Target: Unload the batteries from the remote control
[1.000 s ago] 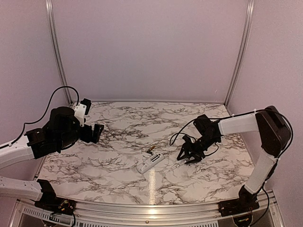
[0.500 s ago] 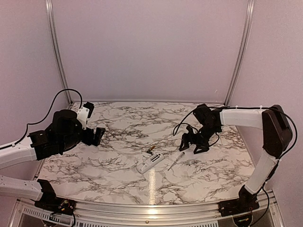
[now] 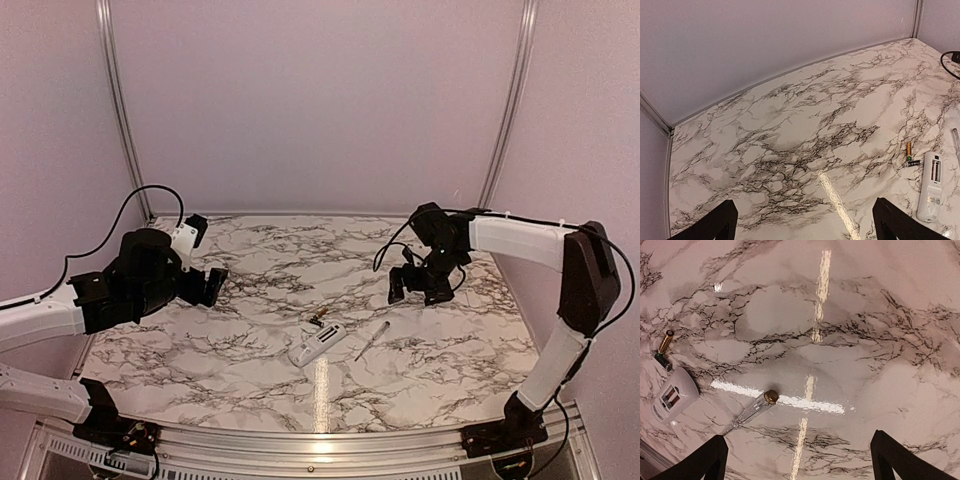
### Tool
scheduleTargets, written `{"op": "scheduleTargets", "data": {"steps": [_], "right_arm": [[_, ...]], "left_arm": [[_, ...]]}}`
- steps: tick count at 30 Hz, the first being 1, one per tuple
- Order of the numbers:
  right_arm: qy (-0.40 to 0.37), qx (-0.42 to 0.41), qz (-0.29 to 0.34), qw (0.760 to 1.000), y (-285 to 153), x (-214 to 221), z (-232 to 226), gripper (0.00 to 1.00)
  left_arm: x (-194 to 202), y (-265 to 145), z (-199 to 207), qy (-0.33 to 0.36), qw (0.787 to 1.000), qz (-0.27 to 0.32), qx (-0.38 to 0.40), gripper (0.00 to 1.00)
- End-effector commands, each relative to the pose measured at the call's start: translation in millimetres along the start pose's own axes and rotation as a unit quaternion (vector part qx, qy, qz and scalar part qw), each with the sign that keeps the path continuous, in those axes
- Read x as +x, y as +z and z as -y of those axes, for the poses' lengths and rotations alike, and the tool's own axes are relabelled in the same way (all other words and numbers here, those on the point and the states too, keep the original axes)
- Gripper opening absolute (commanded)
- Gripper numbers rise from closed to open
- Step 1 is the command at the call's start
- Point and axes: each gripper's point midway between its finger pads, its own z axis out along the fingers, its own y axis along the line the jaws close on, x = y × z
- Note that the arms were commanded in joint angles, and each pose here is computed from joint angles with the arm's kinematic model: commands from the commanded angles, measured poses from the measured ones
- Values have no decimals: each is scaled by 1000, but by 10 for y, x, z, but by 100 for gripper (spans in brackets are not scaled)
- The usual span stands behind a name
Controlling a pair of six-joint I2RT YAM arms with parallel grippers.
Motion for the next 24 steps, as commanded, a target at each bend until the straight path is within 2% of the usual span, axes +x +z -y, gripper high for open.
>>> {"op": "scheduleTargets", "data": {"steps": [1,5,9,12,16,18,24], "right_arm": [[-28,11,91,995,-508,-377,-103,98],[-39,9,166,985,-921,-663,-195,98],[-38,9,268,963,-1438,-961,-258,99],[-32,-6,351,936,-1884,-1129,-322,98],[-18,-20,462,886,-2476,-1243,-326,98],[-4,-14,489,872,-2641,-1249,-275,98],[-7,-4,521,853,-2850,-1195,-218,98]], "left_arm": [[-252,-5,-36,-6,999,32,-9,99],[-365,-21,-69,10,999,42,-18,99],[-530,-73,-134,24,998,56,-35,99],[-674,-120,-204,36,996,65,-53,99],[-862,-201,-359,35,993,79,-82,99],[-941,-248,-434,32,991,88,-92,99],[-1105,-399,-743,11,986,106,-127,99]]}}
